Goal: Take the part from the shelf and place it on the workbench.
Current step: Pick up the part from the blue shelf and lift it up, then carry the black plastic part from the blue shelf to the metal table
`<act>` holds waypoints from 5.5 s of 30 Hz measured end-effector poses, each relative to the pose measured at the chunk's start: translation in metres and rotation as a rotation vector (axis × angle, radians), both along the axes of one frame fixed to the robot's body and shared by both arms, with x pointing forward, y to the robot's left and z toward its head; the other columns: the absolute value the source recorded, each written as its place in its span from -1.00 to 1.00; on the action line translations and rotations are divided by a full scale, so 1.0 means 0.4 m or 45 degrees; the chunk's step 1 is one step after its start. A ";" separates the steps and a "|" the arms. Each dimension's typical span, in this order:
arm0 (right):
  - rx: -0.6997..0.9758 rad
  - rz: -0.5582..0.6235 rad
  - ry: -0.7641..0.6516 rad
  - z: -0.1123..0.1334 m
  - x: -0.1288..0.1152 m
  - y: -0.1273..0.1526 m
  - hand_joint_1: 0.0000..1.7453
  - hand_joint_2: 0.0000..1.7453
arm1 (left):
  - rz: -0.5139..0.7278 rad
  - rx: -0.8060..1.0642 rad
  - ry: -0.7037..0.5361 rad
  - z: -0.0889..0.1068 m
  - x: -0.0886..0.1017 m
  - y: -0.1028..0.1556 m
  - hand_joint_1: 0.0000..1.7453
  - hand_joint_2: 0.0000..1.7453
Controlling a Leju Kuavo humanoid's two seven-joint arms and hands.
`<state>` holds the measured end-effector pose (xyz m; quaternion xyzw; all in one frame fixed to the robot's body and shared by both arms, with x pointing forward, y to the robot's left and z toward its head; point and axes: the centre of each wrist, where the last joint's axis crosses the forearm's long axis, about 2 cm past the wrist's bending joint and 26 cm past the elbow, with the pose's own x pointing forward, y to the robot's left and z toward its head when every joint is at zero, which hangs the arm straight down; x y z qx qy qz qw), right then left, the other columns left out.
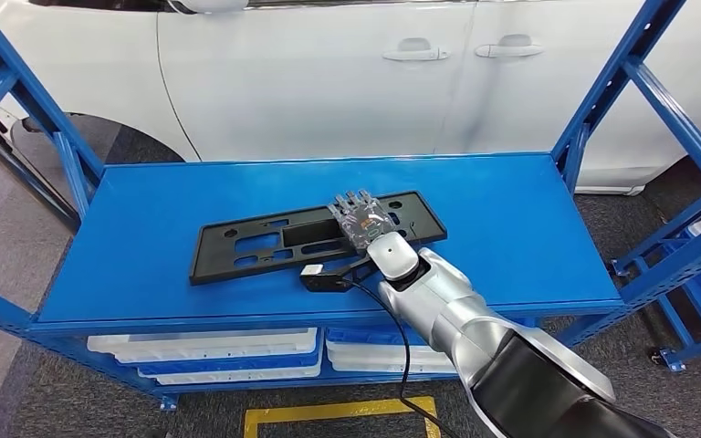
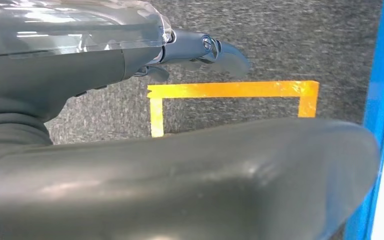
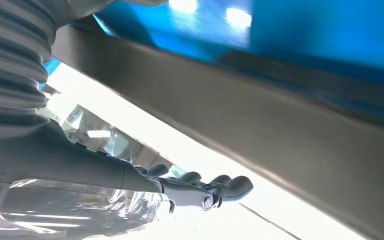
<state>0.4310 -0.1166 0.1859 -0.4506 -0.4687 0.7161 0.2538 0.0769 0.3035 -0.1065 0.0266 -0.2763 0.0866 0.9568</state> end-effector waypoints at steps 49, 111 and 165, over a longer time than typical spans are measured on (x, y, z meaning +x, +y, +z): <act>0.277 -0.010 0.011 0.050 0.017 0.019 1.00 1.00 | 0.019 0.043 -0.175 -0.003 -0.018 0.005 -1.00 1.00; 2.596 1.356 0.952 0.093 -0.389 0.004 1.00 1.00 | 0.143 0.071 -0.205 -0.006 -0.038 0.011 -1.00 1.00; 2.349 1.541 0.975 0.066 -0.447 0.069 1.00 1.00 | 0.101 0.090 -0.078 -0.007 -0.054 0.031 -1.00 1.00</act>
